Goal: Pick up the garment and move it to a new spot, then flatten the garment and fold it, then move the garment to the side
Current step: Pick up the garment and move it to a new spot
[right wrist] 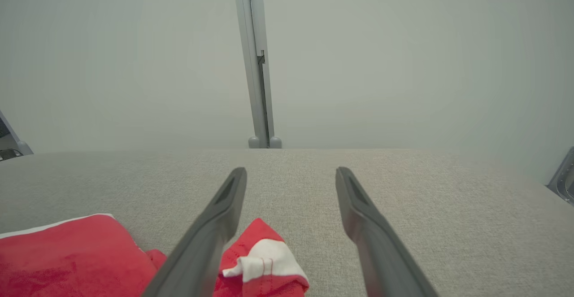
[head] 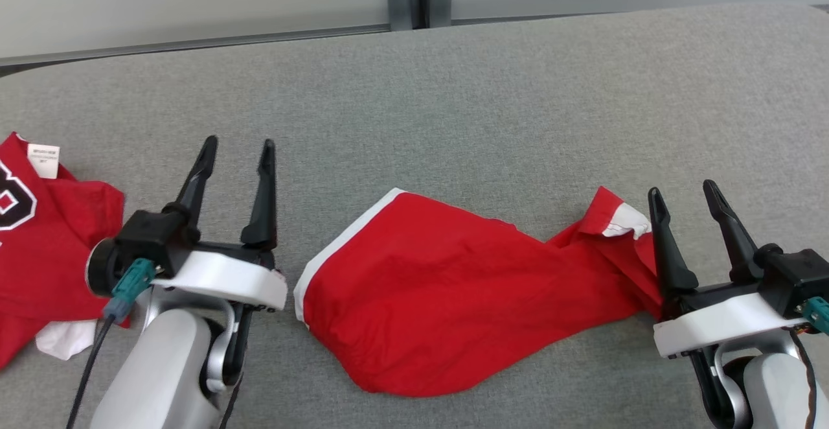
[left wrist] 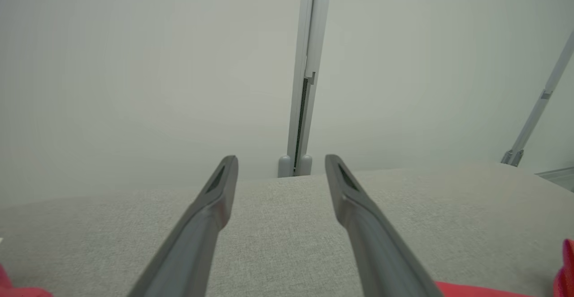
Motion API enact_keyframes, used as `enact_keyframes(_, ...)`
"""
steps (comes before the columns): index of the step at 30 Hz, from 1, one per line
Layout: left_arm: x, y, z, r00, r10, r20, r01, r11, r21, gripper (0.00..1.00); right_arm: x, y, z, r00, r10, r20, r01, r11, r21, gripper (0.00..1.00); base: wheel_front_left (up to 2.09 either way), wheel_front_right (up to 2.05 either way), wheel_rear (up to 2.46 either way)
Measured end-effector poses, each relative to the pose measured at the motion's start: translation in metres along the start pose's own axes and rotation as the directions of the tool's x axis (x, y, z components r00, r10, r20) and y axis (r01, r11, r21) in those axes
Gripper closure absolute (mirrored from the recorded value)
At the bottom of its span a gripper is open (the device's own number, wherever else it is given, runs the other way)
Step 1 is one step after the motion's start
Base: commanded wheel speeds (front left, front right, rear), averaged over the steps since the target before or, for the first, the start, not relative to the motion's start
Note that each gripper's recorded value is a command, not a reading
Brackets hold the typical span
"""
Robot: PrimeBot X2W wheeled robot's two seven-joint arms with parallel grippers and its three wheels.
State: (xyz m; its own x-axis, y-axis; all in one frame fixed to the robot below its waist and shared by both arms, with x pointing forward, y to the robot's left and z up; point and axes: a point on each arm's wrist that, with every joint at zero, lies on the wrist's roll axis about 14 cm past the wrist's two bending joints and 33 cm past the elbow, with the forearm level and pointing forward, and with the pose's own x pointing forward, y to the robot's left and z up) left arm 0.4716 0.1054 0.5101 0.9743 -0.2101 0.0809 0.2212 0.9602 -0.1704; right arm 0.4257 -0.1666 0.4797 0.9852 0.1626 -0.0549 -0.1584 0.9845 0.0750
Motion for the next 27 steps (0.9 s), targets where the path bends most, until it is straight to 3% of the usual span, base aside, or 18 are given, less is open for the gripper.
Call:
enact_keyframes(5,-0.033,0.049,0.003,0.99,0.144,-0.006,-0.144,0.99,0.006,0.0,-0.001,0.016,0.006,0.999,0.043,0.004,-0.043,0.999,0.001,0.0,0.0,0.0,0.0)
enact_keyframes(9,-0.052,0.061,0.006,0.986,0.169,-0.007,-0.169,0.986,0.013,0.0,-0.005,0.023,0.009,0.998,0.065,0.006,-0.065,0.998,-0.002,0.0,0.0,0.0,0.0)
enact_keyframes(27,-0.115,0.047,0.006,0.992,0.128,-0.023,-0.126,0.99,0.061,0.0,-0.053,0.033,0.014,0.998,0.058,-0.015,-0.058,0.998,0.011,0.0,0.0,0.0,0.0)
